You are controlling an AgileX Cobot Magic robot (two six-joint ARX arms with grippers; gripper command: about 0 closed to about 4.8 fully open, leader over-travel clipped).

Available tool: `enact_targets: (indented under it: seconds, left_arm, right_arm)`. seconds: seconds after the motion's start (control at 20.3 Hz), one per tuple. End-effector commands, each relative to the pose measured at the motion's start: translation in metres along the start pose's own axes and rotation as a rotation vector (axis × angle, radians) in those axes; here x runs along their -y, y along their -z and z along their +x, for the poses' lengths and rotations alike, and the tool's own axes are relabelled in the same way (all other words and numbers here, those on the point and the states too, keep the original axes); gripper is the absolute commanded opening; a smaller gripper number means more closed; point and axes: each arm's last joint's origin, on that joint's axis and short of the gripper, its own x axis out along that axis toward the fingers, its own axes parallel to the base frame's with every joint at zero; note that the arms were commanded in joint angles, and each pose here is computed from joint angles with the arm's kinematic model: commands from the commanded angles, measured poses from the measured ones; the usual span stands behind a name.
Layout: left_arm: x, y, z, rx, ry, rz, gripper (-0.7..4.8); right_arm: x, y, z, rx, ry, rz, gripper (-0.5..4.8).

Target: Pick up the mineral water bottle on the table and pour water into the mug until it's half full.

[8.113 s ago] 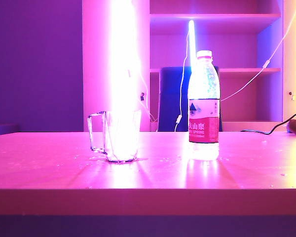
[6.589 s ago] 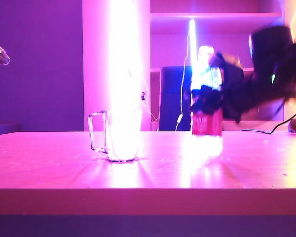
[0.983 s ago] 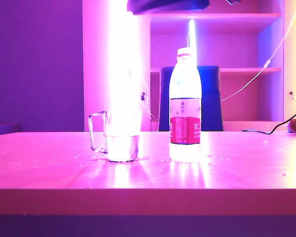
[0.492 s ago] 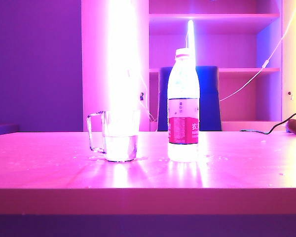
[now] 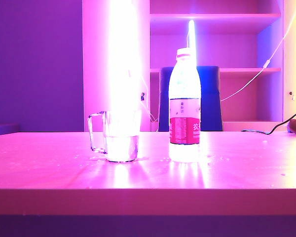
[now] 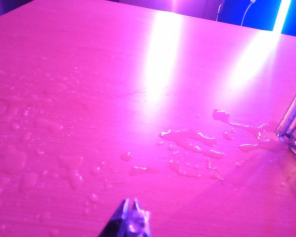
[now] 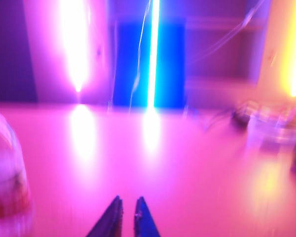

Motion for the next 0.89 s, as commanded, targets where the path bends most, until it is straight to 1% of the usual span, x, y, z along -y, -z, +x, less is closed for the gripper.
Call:
enact_targets:
  seconds: [0.05,0.15,0.2,0.25,0.34,0.89]
  left_arm:
    - [0.0,0.0,0.0,0.003,0.004,-0.003,-0.02]
    - [0.0,0.0,0.0,0.003,0.004,-0.003,-0.02]
    - [0.0,0.0,0.0,0.003,0.004,-0.003,-0.02]
    - [0.0,0.0,0.0,0.004,0.004,-0.003,-0.02]
    - [0.0,0.0,0.0,0.003,0.004,-0.003,-0.02]
    - [0.0,0.0,0.0,0.003,0.004,-0.003,-0.02]
  right_arm:
    - [-0.004,0.036,0.01,-0.064,-0.026,0.026,0.54]
    - [-0.006,0.062,0.013,-0.151,-0.031,0.015,0.53]
    - [-0.006,0.069,0.013,-0.173,-0.031,0.012,0.53]
    - [-0.006,0.085,0.014,-0.22,-0.028,0.008,0.53]
    - [-0.007,0.093,0.013,-0.299,-0.051,0.002,0.53]
    - [-0.007,0.092,0.013,-0.288,-0.053,0.002,0.53]
